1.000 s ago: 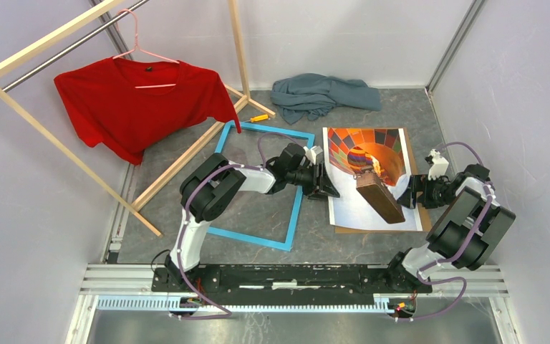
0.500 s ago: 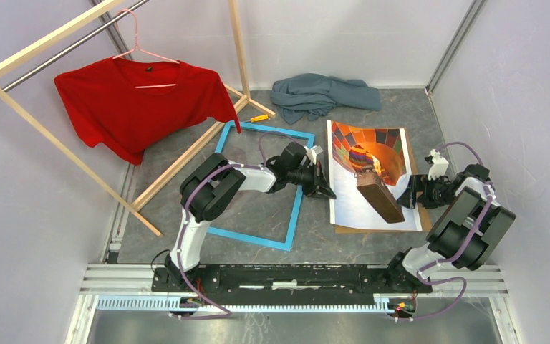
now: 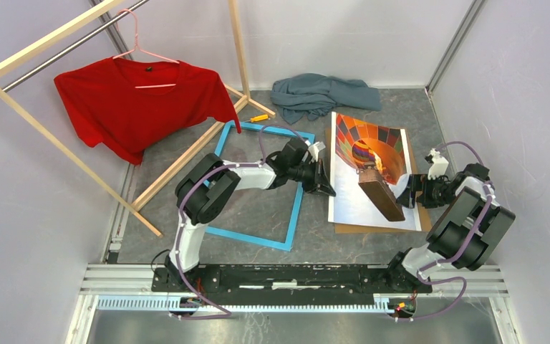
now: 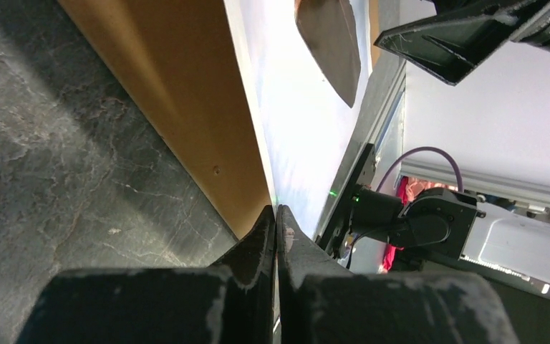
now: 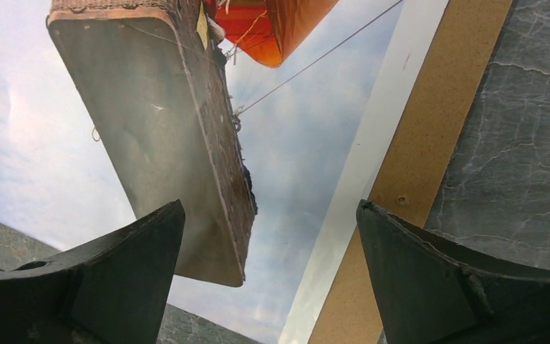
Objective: Take the photo out of the frame
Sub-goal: Move the photo to the photo frame.
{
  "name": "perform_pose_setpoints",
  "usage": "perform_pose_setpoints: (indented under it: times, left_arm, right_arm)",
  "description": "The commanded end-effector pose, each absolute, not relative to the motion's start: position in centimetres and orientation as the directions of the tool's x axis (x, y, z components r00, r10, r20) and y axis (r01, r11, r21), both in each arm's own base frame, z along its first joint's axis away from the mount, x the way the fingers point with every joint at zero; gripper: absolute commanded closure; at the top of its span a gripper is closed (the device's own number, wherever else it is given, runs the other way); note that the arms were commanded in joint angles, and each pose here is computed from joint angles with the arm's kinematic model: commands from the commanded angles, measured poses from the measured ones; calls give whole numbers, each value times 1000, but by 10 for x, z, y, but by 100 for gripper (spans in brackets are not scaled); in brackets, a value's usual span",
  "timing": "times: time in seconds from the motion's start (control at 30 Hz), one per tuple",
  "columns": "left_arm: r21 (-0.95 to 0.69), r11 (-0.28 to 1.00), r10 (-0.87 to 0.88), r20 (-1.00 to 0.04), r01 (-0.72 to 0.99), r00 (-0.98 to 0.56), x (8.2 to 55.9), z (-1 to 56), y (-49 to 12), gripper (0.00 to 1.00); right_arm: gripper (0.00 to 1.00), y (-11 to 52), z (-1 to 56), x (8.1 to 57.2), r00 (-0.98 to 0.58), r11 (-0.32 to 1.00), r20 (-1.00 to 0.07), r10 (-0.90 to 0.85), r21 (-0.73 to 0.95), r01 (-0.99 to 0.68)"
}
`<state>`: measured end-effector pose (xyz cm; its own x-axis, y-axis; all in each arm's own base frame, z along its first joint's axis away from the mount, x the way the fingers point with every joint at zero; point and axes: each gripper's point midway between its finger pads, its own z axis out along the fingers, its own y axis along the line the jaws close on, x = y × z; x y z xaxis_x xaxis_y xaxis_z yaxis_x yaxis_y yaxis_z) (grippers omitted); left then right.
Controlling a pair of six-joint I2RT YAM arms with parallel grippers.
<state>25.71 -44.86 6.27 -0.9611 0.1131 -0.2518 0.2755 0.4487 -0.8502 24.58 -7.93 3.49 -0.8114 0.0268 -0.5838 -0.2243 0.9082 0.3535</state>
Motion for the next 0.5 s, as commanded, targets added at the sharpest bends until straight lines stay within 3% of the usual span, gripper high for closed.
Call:
perform_pose_setpoints:
  times: [0.0, 0.47]
  left_arm:
    - [-815, 400, 113, -410, 419, -905, 269, 110, -451, 94]
    - [-744, 478, 76, -494, 466, -866, 287, 123, -402, 94]
  right_arm:
    - [2, -88, 35, 246, -819, 929, -574, 16, 312, -200]
    - [2, -95, 36, 245, -812, 939, -583, 33, 296, -174]
